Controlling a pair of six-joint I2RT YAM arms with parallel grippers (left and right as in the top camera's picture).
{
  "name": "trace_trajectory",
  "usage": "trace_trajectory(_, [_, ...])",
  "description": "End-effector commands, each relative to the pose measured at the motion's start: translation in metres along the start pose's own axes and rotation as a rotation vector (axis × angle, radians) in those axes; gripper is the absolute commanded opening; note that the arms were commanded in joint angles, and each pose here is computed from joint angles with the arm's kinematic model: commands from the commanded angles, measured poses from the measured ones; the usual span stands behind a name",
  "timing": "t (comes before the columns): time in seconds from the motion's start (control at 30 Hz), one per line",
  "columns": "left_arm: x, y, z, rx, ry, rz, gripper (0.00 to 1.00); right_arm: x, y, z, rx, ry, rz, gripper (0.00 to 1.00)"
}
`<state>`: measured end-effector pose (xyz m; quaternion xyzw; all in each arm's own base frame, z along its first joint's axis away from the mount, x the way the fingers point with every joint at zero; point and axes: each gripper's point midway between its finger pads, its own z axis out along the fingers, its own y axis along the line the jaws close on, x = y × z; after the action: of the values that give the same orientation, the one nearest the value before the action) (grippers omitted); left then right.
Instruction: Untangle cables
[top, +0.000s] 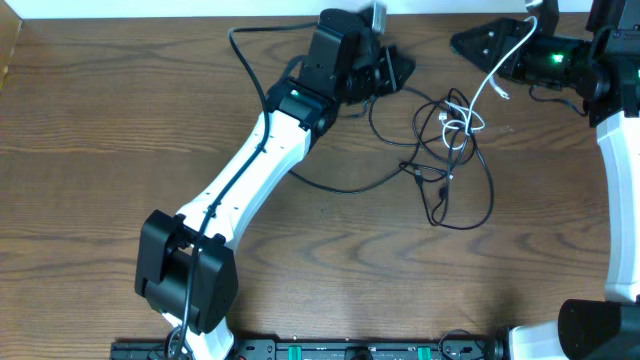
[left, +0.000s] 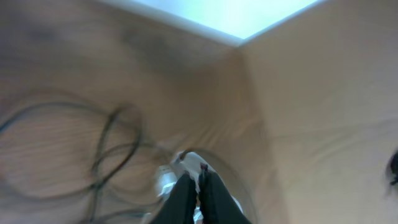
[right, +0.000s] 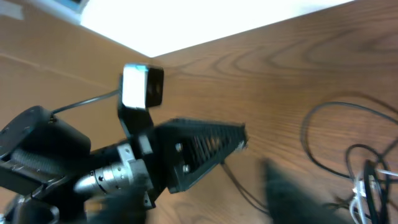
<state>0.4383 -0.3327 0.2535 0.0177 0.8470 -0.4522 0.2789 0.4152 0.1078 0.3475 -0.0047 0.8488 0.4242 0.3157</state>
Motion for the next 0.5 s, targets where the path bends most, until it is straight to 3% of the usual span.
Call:
trace_trajectory(0.0, [0.009, 0.023, -0.006, -0.045, 0.073, 0.146, 0.08, -0.001, -0.012, -0.001, 0.095, -0.013, -0.030, 0.85])
trace_trajectory(0.1, [0.012, 0.046, -0.015, -0.106, 0.111, 0.199, 0.08, 0.007, -0.034, -0.002, 0.229, 0.000, -0.003, 0.94])
trace_trajectory(0.27, [-0.003, 0.086, -0.041, -0.299, 0.073, 0.207, 0.08, 0.039, -0.071, -0.008, 0.505, 0.092, 0.023, 0.95])
trace_trajectory(0.47, [-0.014, 0.112, -0.067, -0.437, 0.050, 0.220, 0.08, 0.097, -0.100, -0.005, 0.801, 0.337, -0.025, 0.95])
